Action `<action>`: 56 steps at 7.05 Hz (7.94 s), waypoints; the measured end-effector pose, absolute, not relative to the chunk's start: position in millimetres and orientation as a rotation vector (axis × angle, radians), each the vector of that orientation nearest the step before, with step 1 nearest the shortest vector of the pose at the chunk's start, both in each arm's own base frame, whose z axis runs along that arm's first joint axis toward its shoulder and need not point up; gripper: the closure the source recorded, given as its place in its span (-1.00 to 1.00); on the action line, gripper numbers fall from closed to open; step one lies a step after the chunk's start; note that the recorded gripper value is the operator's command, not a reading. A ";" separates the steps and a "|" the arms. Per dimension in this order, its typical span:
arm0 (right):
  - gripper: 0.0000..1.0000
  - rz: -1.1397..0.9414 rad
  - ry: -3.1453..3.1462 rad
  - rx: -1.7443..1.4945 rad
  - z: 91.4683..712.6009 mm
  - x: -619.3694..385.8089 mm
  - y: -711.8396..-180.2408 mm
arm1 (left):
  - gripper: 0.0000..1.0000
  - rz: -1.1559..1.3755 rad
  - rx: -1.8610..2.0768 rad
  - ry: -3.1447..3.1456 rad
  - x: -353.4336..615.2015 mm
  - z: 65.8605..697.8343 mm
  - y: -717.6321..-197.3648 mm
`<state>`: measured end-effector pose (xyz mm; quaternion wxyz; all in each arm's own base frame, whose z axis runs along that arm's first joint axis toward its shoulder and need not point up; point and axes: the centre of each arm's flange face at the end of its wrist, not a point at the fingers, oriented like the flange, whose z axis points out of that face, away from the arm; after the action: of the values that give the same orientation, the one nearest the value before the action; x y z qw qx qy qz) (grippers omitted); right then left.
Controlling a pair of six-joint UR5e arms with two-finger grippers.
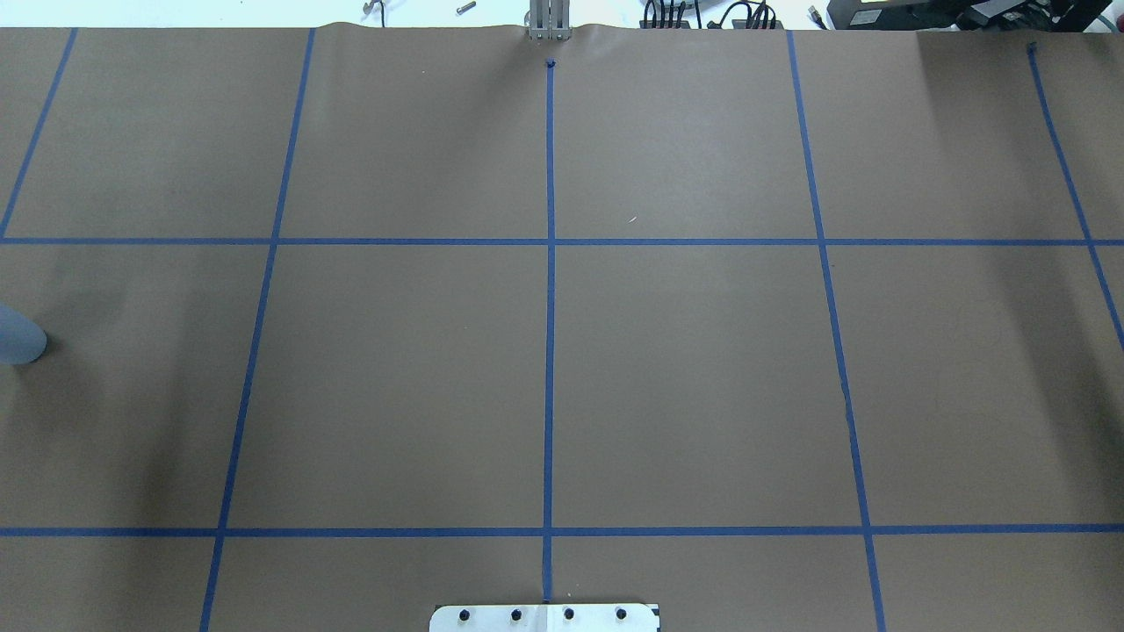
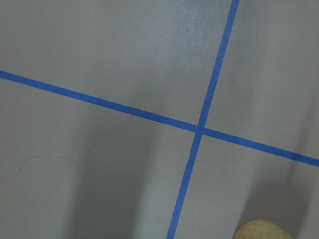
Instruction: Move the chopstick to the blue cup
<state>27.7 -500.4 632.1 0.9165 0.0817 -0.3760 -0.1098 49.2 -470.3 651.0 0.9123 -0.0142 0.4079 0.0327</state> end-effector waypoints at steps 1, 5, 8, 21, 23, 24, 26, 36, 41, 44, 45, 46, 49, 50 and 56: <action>-1.00 -0.229 -0.774 0.165 632.9 25.5 -500.4 | -0.94 0.064 -0.024 0.843 51.7 661.2 -472.6; -1.00 -0.234 -0.774 0.161 633.8 22.4 -500.5 | -0.38 0.036 -0.021 0.859 71.5 671.7 -475.7; -1.00 -0.235 -0.775 0.158 634.1 21.1 -500.5 | 1.00 0.049 -0.017 0.870 76.2 671.1 -473.3; -1.00 -0.260 -0.775 0.158 629.3 7.8 -506.1 | 1.00 -0.282 -0.130 0.944 461.8 153.7 -519.3; -1.00 -0.265 -0.773 0.161 627.7 6.2 -507.7 | 1.00 -0.317 -0.104 0.884 512.7 132.6 -546.3; -1.00 -0.269 -0.773 0.166 626.9 5.5 -508.2 | 1.00 -0.314 -0.089 0.846 545.6 128.5 -542.8; -1.00 -0.276 -0.770 0.181 628.3 5.1 -507.6 | 1.00 -0.303 -0.061 0.828 580.5 139.5 -541.1; -0.99 -0.284 -0.770 0.185 631.6 1.9 -509.5 | -0.99 -0.280 0.001 0.895 510.6 102.8 -518.6; -0.95 -0.086 -0.694 0.197 663.8 126.7 -491.3 | -0.99 -0.237 0.079 0.852 418.3 184.9 -526.4; -0.95 -0.049 -0.697 0.147 696.0 152.9 -496.2 | -0.99 -0.172 0.108 0.818 372.0 226.3 -535.1; -0.94 -0.042 -0.703 0.128 704.4 152.5 -504.8 | -0.99 -0.169 0.107 0.815 370.6 229.4 -535.7; -0.83 -0.036 -0.709 0.109 712.1 151.1 -513.3 | -0.99 -0.167 0.106 0.812 371.0 231.2 -536.0; 0.35 0.001 -0.742 0.070 721.0 140.9 -516.5 | -0.99 -0.166 0.105 0.806 372.5 233.5 -536.7; 0.36 0.003 -0.746 0.068 720.8 139.6 -516.8 | -0.99 -0.166 0.105 0.805 373.0 233.8 -536.6; 1.00 -0.012 -0.746 0.072 714.8 132.0 -522.6 | -0.99 -0.166 0.109 0.803 373.9 234.3 -536.5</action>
<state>132.0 -522.6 714.8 0.9306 0.0352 -0.3644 -0.0061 373.9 -536.5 234.3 0.9157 0.0529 0.3901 -0.0807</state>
